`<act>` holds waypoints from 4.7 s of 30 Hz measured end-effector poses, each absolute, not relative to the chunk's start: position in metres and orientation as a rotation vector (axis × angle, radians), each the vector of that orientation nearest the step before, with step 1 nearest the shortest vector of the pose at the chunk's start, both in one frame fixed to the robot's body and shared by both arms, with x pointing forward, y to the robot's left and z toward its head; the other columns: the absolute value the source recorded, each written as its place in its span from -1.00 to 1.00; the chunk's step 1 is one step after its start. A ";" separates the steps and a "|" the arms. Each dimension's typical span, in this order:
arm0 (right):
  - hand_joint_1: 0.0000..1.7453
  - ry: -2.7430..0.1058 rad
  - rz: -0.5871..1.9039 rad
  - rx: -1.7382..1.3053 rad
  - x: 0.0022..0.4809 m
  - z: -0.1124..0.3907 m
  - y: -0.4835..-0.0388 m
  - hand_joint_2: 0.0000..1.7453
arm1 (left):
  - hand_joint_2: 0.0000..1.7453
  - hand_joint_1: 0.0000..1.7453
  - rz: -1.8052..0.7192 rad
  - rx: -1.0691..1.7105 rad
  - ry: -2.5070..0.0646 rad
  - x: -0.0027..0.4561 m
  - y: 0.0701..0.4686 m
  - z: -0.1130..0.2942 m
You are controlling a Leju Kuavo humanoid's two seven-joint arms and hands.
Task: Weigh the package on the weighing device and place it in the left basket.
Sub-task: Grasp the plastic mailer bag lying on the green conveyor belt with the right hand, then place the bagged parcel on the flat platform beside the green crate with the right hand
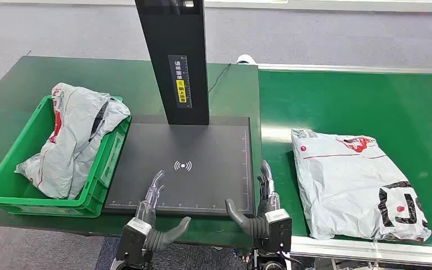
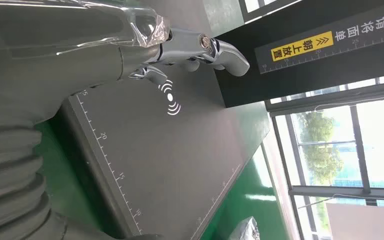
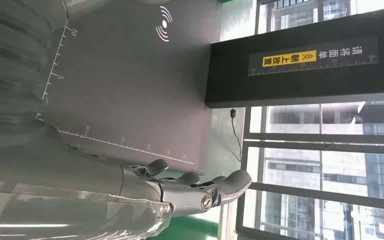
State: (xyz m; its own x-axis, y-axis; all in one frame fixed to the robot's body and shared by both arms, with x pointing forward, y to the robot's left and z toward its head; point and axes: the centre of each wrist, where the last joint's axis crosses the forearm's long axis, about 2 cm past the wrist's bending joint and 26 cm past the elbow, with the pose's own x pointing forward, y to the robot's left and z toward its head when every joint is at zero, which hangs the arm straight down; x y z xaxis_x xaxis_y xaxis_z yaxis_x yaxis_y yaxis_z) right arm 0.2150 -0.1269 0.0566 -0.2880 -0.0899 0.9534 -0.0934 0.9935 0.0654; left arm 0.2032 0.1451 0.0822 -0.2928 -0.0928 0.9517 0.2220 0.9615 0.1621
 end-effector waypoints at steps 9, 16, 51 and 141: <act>-1.00 -1.748 0.316 -0.467 0.230 0.055 -0.160 1.00 | 1.00 -1.00 -0.310 -0.103 -1.832 0.203 0.144 0.083; -1.00 -1.458 0.523 -0.709 0.258 0.042 -0.233 1.00 | 1.00 -1.00 -0.304 -0.116 -1.824 0.204 0.145 0.083; 1.00 -0.821 0.704 -0.940 0.269 0.009 -0.365 1.00 | 1.00 -1.00 -0.318 -0.167 -1.814 0.209 0.149 0.084; -1.00 -1.886 0.352 0.346 0.273 0.091 -0.120 1.00 | 1.00 -1.00 -0.312 0.752 -1.782 0.241 0.173 0.106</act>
State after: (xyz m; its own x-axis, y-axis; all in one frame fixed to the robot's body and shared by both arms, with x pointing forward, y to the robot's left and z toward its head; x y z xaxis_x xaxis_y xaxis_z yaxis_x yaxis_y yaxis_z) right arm 0.2725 -0.1201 0.0913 -0.3267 -0.0675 0.9427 -0.4029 0.9122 -0.0743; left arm 0.2406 0.1727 0.1058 -0.1752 -0.6289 0.7575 -0.3339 0.7617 0.5552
